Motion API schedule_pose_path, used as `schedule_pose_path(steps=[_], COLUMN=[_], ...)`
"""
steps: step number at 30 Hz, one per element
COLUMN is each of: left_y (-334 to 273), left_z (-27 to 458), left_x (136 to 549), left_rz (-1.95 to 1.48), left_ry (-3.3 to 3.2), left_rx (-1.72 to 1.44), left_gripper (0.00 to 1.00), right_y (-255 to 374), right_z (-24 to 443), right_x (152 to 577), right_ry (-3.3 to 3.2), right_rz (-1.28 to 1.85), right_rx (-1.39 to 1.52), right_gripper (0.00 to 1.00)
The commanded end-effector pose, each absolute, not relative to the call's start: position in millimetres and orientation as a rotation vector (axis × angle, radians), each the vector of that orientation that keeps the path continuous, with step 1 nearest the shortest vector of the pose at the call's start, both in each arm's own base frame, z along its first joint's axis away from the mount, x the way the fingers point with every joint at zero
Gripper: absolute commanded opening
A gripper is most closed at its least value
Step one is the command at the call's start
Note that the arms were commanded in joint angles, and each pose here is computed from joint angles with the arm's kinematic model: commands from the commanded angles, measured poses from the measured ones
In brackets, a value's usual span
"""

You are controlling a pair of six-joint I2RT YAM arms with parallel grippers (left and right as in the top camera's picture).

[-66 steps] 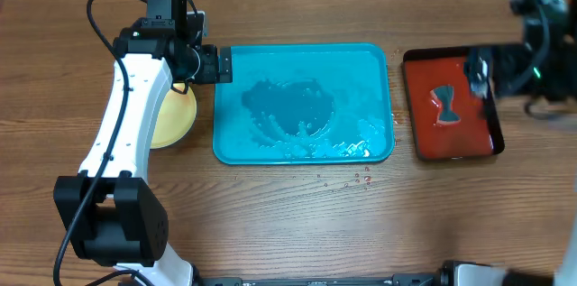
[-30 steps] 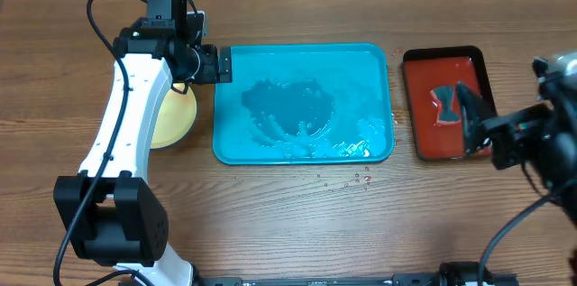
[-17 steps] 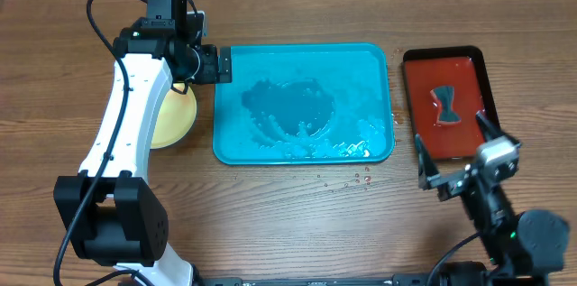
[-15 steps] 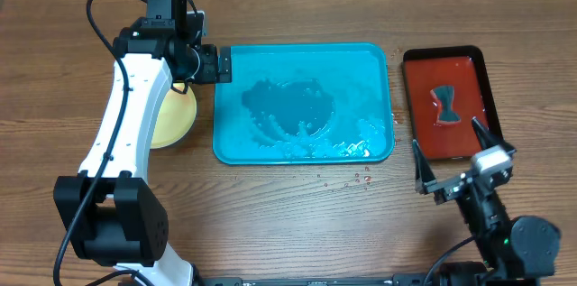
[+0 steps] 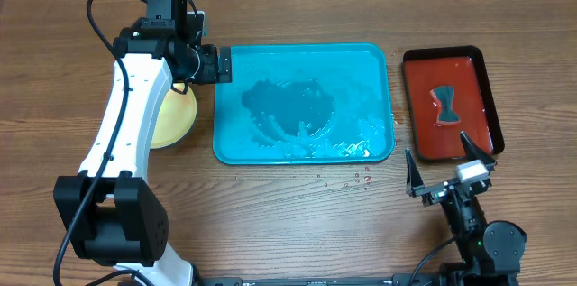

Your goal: Clean dirty plates on tray and stack at the side

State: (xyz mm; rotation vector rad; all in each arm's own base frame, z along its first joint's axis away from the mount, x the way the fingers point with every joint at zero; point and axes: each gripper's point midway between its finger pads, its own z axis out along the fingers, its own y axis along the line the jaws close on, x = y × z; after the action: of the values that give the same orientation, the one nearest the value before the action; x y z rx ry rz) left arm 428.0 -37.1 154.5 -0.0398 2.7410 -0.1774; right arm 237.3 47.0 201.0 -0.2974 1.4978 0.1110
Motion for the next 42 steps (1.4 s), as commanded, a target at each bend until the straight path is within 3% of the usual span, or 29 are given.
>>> schedule_pose_path(steps=[1, 11, 42], left_y=[-40, -40, -40], left_z=[164, 164, 164], left_x=[430, 430, 430], left_rz=[-0.176, -0.176, -0.176], left_ry=[2.714, 2.714, 2.714], left_rx=[-0.009, -0.009, -0.009], left_gripper=[1.0, 1.0, 1.0], right_y=[38, 28, 27], right_z=[197, 172, 172], right_x=[240, 245, 245], right_ry=[1.505, 1.584, 1.584], right_rz=[0.107, 0.128, 0.122], right_rx=[-0.212, -0.109, -0.103], right_gripper=[1.0, 1.0, 1.0])
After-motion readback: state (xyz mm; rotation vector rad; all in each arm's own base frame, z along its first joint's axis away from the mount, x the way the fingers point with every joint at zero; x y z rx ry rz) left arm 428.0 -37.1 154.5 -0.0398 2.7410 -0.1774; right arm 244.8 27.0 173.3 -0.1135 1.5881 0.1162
